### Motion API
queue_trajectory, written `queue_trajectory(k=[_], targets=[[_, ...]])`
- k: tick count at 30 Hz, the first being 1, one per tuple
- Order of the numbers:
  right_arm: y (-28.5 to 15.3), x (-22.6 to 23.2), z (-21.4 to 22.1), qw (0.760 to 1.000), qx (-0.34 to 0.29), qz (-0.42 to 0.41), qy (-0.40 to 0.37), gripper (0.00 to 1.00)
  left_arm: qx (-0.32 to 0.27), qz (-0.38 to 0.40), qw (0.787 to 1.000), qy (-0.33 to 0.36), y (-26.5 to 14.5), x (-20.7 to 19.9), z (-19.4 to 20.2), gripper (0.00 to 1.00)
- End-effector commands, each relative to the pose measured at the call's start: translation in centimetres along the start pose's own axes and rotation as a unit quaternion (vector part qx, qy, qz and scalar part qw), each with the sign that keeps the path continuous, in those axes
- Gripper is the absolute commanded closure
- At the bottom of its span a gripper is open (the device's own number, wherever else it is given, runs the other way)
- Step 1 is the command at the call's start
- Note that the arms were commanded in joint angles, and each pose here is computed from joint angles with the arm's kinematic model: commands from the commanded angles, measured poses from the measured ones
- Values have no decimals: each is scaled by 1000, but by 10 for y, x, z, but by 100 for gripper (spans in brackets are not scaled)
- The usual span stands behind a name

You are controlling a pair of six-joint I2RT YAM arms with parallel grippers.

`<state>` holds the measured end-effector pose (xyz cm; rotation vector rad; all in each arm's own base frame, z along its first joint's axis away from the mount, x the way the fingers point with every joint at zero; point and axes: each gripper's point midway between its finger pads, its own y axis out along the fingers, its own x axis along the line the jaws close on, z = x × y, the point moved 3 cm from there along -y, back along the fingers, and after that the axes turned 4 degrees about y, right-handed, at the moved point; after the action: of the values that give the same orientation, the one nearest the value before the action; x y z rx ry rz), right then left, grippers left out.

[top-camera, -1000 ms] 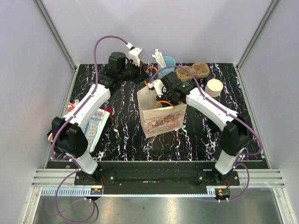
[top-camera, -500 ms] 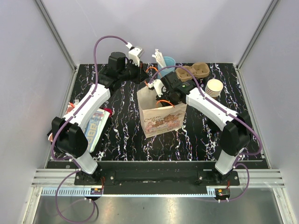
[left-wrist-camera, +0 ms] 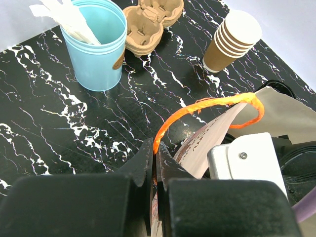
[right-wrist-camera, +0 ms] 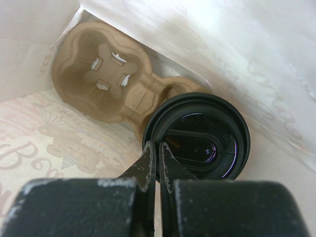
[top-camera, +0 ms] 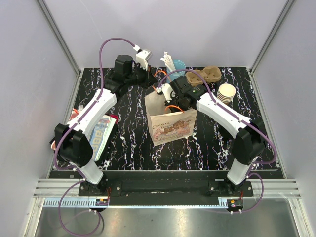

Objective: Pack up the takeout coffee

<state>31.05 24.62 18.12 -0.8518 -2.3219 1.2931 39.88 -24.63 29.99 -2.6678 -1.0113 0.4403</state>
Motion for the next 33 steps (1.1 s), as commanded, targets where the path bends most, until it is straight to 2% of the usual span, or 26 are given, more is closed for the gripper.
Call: queue_trajectory(k=[1, 33], targets=[[2, -3, -7, 1000, -15, 0, -5, 100, -40, -6, 999, 23, -12, -5, -24, 100], [8, -4, -7, 1000, -11, -1, -5, 100, -41, -5, 999, 23, -13, -7, -25, 100]])
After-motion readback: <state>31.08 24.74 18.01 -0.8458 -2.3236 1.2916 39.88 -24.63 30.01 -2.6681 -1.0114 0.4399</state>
